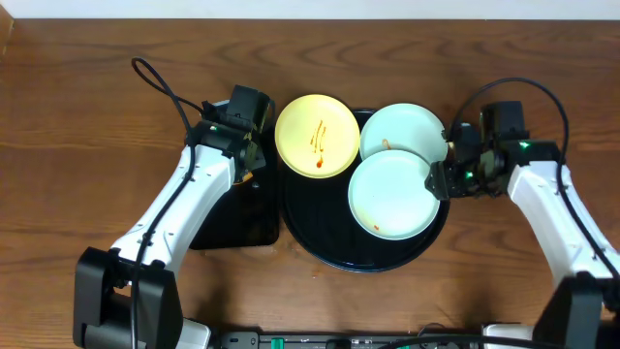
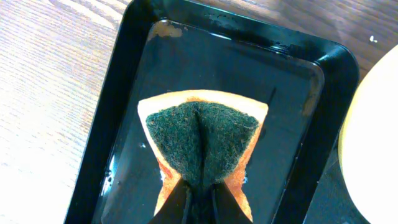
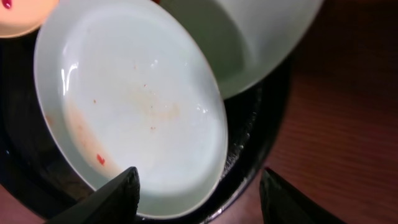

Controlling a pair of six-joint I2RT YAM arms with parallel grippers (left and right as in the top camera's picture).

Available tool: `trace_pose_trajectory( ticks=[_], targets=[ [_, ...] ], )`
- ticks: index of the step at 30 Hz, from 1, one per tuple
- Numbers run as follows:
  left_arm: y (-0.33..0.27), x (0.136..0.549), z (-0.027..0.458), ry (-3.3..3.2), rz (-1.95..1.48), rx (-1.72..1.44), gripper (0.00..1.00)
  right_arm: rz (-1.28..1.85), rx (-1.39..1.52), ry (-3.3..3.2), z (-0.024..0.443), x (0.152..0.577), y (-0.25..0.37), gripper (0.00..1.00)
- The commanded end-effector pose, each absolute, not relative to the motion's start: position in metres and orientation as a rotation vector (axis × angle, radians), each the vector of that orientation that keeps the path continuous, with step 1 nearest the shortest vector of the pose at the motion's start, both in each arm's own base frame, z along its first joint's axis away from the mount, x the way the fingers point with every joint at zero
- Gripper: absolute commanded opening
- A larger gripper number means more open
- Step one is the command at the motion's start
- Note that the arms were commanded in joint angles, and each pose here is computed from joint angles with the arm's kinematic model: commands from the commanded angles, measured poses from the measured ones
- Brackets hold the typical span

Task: Clean dirty plates on tray and stack at the side
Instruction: 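Regrip the front light-blue plate rim with the right gripper at tray edge, then lift the light-blue plate with the right gripper and carry it right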

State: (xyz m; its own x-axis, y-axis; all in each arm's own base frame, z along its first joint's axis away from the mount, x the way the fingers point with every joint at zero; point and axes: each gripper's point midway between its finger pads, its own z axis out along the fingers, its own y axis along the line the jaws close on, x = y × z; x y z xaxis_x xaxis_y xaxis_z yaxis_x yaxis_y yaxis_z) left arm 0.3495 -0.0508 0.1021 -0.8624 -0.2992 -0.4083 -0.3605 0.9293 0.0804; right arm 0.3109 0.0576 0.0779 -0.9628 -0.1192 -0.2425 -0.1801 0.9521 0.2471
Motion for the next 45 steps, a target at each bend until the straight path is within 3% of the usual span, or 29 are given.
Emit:
trace_pose_trajectory(
  ticks=[1, 9, 11, 15, 19, 22, 30, 37, 45],
  targets=[
    [-0.048, 0.352, 0.106, 2.674, 0.219, -0.5, 0.08, 0.43, -0.253, 2.896, 0.066, 0.312, 0.059, 0.57],
    [-0.048, 0.351, 0.106, 2.677, 0.222, -0.5, 0.08, 0.431, -0.246, 2.943, 0.041, 0.317, 0.058, 0.52],
    [-0.048, 0.351, 0.106, 2.677, 0.222, -0.5, 0.08, 0.436, -0.245, 2.963, 0.035, 0.315, 0.058, 0.43],
    [-0.048, 0.351, 0.106, 2.677, 0.222, -0.5, 0.08, 0.44, -0.237, 2.982, 0.03, 0.314, 0.058, 0.17],
    [-0.048, 0.351, 0.106, 2.677, 0.222, -0.5, 0.08, 0.439, -0.237, 2.982, 0.03, 0.314, 0.058, 0.11],
    [-0.048, 0.351, 0.106, 2.677, 0.222, -0.5, 0.08, 0.44, -0.236, 2.984, 0.03, 0.313, 0.058, 0.01],
    [-0.048, 0.351, 0.106, 2.677, 0.222, -0.5, 0.08, 0.435, -0.245, 2.958, 0.041, 0.314, 0.059, 0.01],
    [-0.048, 0.351, 0.106, 2.677, 0.222, -0.5, 0.08, 0.424, -0.289, 2.777, 0.092, 0.329, 0.063, 0.01],
    [-0.048, 0.351, 0.106, 2.676, 0.221, -0.5, 0.08, -0.029, -0.367, 2.625, 0.136, 0.336, 0.048, 0.01]
  ],
)
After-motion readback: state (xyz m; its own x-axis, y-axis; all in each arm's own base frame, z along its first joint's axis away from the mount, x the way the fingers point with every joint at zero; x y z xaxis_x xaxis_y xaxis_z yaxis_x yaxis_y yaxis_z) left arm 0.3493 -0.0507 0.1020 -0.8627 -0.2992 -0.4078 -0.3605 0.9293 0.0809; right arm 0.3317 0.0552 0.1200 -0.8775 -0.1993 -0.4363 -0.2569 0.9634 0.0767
